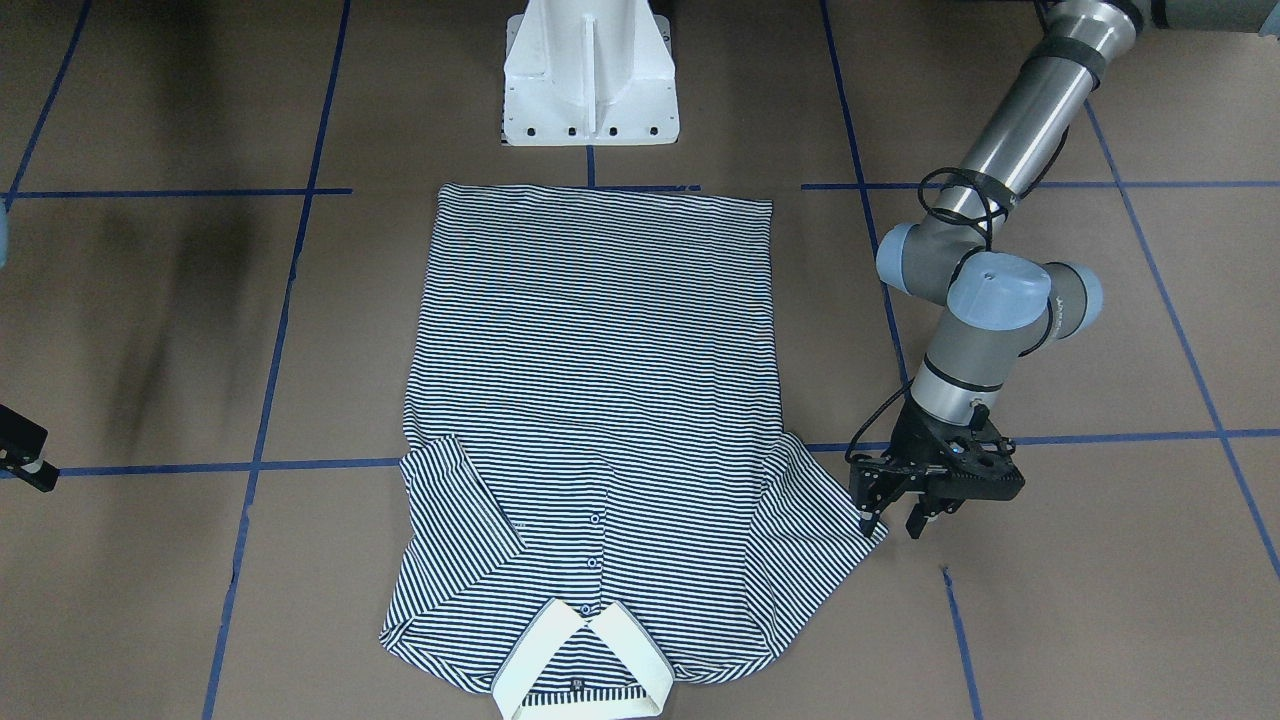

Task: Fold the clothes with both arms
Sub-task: 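Move the left gripper toward the sleeve nearest it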

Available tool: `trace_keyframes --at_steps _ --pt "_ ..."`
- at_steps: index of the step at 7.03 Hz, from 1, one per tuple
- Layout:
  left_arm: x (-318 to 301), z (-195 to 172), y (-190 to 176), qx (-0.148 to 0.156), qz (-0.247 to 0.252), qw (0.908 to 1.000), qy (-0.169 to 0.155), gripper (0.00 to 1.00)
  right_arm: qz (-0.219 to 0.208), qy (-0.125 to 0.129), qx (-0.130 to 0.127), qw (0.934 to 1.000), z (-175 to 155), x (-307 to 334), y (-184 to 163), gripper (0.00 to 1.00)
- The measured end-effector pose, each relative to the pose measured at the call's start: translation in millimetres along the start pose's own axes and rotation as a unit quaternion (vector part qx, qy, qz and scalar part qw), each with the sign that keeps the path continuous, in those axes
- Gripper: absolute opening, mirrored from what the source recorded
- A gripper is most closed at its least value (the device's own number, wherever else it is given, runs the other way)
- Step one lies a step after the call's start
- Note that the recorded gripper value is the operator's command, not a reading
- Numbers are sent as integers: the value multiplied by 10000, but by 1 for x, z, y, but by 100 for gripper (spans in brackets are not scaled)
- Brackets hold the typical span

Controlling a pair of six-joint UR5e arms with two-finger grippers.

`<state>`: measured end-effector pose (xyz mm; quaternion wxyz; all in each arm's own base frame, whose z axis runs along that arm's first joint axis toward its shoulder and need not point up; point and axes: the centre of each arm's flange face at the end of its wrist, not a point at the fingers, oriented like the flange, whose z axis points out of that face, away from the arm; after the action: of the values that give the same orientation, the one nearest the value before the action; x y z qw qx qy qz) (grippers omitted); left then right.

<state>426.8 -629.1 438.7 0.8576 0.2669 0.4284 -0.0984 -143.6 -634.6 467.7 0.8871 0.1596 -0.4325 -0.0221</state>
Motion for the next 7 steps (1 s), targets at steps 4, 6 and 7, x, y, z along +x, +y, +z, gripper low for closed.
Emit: trace_keyframes --at_steps 4,6,7 --pt "5 3 6 17 31 10000 -18 60 4 18 11 10000 0 1 -1 100" --pt "7 4 8 3 39 10000 -20 60 9 30 14 10000 0 2 0 100" --pt "8 5 10 5 48 10000 -24 58 12 33 14 10000 0 2 0 100"
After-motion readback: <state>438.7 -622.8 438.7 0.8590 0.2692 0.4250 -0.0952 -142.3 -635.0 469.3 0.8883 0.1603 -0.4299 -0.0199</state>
